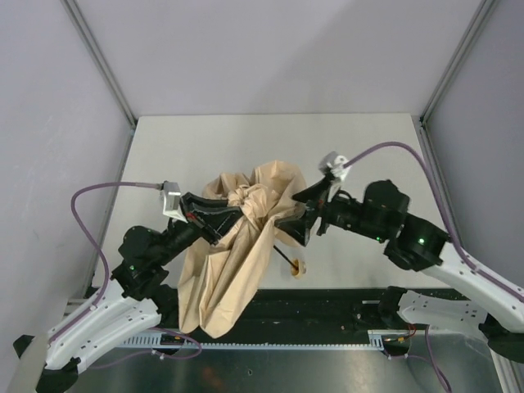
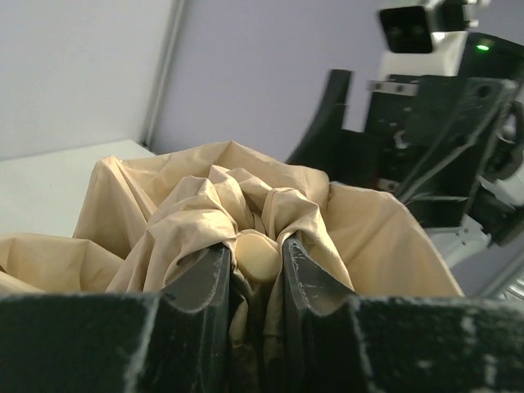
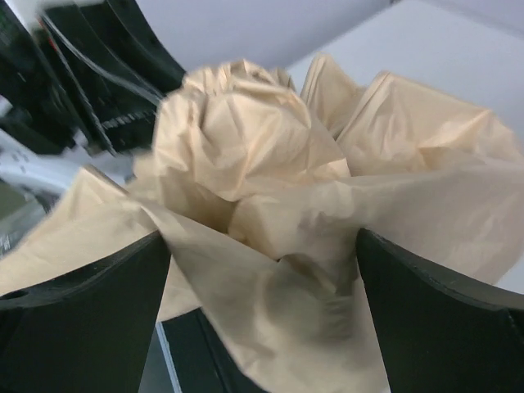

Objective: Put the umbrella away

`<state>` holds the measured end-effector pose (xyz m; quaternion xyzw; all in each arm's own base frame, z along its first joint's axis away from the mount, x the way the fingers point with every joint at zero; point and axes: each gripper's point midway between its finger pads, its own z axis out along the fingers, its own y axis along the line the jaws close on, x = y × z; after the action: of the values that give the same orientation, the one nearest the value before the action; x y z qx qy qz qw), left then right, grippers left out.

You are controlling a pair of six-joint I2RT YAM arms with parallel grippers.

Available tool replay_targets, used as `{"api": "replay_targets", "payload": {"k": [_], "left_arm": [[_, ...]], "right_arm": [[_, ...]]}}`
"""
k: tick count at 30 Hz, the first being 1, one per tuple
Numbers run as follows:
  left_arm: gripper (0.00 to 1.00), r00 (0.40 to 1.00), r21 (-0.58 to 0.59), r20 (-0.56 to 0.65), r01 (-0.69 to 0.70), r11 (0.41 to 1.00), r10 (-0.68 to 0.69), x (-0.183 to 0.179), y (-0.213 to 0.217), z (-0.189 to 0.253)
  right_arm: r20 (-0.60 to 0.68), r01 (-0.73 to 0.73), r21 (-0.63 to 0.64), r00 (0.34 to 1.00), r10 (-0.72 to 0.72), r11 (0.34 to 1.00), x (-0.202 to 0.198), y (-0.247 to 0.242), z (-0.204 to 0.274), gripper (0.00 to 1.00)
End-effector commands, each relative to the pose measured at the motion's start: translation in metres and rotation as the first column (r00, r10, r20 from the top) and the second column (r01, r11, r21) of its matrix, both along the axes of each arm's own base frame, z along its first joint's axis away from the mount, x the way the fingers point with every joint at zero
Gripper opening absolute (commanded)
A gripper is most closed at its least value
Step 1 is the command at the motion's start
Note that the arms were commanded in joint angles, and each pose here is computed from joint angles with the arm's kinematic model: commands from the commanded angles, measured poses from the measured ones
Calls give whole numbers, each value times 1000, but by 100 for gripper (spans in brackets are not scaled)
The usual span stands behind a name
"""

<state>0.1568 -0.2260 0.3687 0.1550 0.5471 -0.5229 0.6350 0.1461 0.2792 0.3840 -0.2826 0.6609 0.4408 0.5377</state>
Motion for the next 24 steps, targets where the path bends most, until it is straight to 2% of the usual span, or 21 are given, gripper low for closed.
{"api": "replay_targets", "payload": {"k": [1,3,7,11,15,20,22,24], "left_arm": [[0,990,-97,81,121,988,-114,-30,4,49],[0,988,-104,71,141,985,-134,-33,2,50],[0,989,-128,46,142,982,-137,-33,4,51],[0,985,-130,35,172,976,-169,-37,2,51],[0,998,-175,-3,68,982,-70,-21,12,52],[0,973,-147,-66,-230,962,222,32,32,44],[0,954,-103,-58,-299,949,295,48,33,42],[0,937,-64,-49,-349,935,347,60,32,39]], "right_arm": [[27,-199,-69,979,201,978,-22,15,-8,99],[26,-216,-74,975,219,973,-27,17,-9,99],[42,-93,-84,994,96,992,-20,-5,-7,99],[23,-125,-53,992,126,991,-29,-5,-5,99],[-42,-11,12,999,12,1000,-32,-19,6,97],[-86,-90,170,991,106,981,-72,-9,39,69],[-59,-125,182,989,137,975,-85,7,44,63],[-23,-154,151,987,159,976,-94,32,44,61]]}}
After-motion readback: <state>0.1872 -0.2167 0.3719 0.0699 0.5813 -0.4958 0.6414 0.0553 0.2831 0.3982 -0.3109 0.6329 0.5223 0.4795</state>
